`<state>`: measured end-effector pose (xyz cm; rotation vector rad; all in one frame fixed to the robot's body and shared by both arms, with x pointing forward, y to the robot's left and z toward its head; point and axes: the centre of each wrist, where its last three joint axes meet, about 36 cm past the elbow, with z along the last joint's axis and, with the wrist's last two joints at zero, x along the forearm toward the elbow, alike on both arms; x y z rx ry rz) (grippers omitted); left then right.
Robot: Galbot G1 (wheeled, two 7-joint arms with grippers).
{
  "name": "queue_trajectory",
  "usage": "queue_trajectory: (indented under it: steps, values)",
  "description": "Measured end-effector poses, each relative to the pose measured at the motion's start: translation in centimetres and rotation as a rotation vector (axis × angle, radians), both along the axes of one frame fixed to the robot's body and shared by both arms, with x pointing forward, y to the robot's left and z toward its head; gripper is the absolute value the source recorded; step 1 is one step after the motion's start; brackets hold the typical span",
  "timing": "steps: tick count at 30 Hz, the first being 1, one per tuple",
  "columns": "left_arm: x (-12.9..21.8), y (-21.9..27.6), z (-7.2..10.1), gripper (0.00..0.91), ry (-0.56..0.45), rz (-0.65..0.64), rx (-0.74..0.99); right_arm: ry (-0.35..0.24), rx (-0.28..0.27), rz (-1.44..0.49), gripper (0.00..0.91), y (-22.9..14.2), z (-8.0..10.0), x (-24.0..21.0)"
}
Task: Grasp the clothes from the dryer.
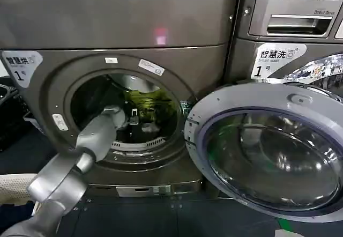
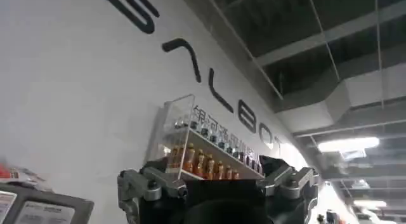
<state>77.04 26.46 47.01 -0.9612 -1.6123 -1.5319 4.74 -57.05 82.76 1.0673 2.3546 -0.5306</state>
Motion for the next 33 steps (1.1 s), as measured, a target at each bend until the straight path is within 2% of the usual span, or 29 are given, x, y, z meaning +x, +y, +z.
queue_trajectory:
  steps: [1, 2, 3, 7, 9, 23, 28, 33]
  values:
    - [0.0, 0.0, -0.1, 0.842, 0.004, -0.002, 0.008, 0.0, 0.0, 0.0, 0.907, 0.0, 0.0, 0.0]
    - [0.0, -0.1, -0.2, 0.375, 0.008, -0.004, 0.015, 0.0, 0.0, -0.001, 0.907, 0.0, 0.0, 0.0]
    - [0.0, -0.1, -0.3, 0.159, 0.013, -0.006, 0.019, 0.0, 0.001, -0.001, 0.907, 0.0, -0.1, -0.1]
    - [-0.1, -0.2, -0.4, 0.023, 0.019, -0.009, 0.029, 0.001, 0.003, -0.004, 0.907, 0.0, -0.2, -0.2]
    - [0.0, -0.2, -0.4, 0.0, 0.015, -0.008, 0.036, 0.001, 0.002, -0.005, 0.907, 0.0, -0.2, -0.2]
    - [0.1, -0.7, 0.1, 0.0, -0.001, 0.009, -0.008, 0.002, 0.006, -0.012, 0.907, 0.1, -0.6, -0.5]
    - [0.3, -1.2, 0.8, 0.0, -0.025, 0.045, -0.104, 0.003, 0.007, -0.011, 0.907, 0.2, -0.7, -0.5]
    - [0.4, -1.5, 1.4, 0.0, -0.05, 0.126, -0.295, 0.006, 0.008, -0.009, 0.907, 0.3, -1.0, -0.3]
